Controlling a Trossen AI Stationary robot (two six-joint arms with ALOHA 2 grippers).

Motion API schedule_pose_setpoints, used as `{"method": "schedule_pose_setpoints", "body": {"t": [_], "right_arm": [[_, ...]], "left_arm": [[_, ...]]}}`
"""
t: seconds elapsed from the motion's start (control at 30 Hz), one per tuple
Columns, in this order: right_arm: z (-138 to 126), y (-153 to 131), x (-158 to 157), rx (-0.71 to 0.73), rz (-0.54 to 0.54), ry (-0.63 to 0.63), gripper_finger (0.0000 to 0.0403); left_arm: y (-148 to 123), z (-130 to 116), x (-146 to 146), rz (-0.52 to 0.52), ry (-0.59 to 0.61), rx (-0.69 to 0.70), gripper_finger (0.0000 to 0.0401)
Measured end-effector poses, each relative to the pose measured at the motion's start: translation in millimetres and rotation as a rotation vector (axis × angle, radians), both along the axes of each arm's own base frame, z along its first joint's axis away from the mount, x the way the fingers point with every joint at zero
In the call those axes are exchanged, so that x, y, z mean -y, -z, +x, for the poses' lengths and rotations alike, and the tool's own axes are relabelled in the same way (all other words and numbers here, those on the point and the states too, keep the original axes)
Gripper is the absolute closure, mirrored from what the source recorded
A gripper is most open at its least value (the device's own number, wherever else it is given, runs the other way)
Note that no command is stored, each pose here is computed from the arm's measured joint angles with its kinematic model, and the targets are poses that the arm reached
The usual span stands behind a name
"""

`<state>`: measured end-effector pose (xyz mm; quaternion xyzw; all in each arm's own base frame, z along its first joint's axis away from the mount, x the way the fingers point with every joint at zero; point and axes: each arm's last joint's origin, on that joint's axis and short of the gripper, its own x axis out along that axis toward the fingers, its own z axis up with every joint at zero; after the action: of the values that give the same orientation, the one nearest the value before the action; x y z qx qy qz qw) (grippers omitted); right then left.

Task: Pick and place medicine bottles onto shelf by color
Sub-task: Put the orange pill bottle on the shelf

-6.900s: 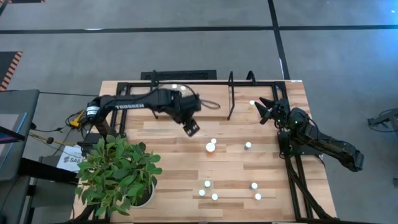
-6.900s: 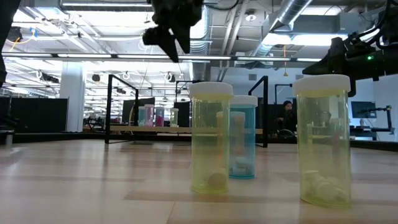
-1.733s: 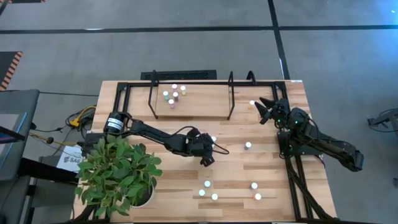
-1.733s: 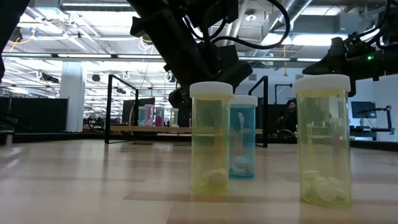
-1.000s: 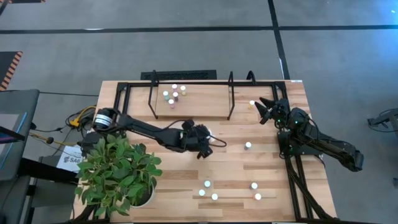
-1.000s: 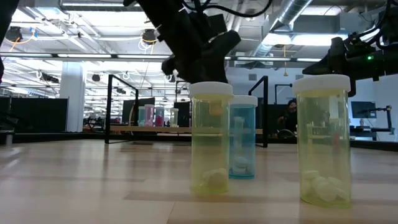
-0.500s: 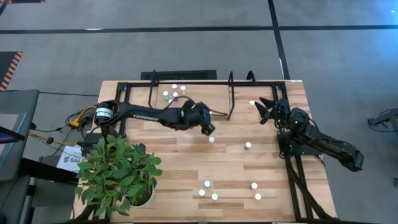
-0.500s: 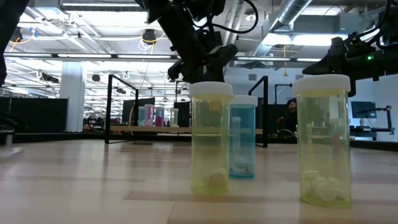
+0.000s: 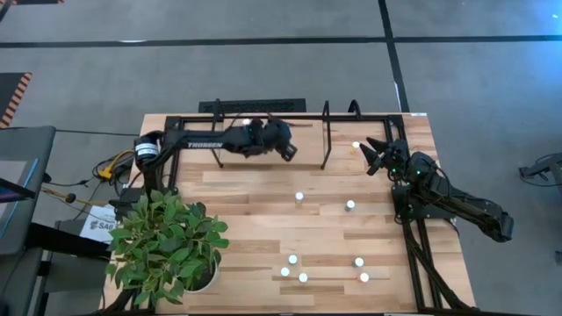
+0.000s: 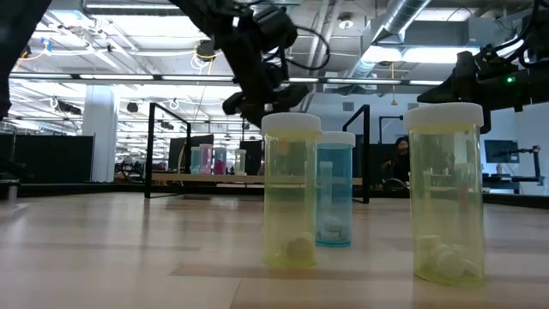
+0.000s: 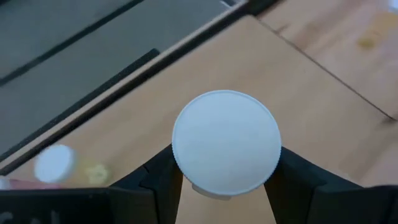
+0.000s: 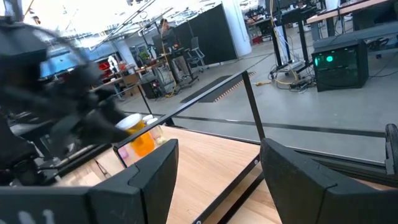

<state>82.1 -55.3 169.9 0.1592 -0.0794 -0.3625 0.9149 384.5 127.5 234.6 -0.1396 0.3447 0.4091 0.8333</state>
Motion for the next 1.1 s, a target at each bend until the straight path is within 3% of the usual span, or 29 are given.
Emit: {"method": "schedule_pose_setpoints", "body": {"t": [0.3,0.73,1.1], "right_arm": [[0,0,0,0.0,0.0,0.0,0.0154],[0,0,0,0.0,0.0,0.0,0.0154],[0,0,0,0.0,0.0,0.0,0.0154]], "left_arm": [[10,-13,-44,-0.013,-0.077,-0.024,0.023],[19,-21,-70,0.018,-0.074,-0.051,0.023],[24,-18,-75,0.021,-0.068,-0.035,0.0217]]}}
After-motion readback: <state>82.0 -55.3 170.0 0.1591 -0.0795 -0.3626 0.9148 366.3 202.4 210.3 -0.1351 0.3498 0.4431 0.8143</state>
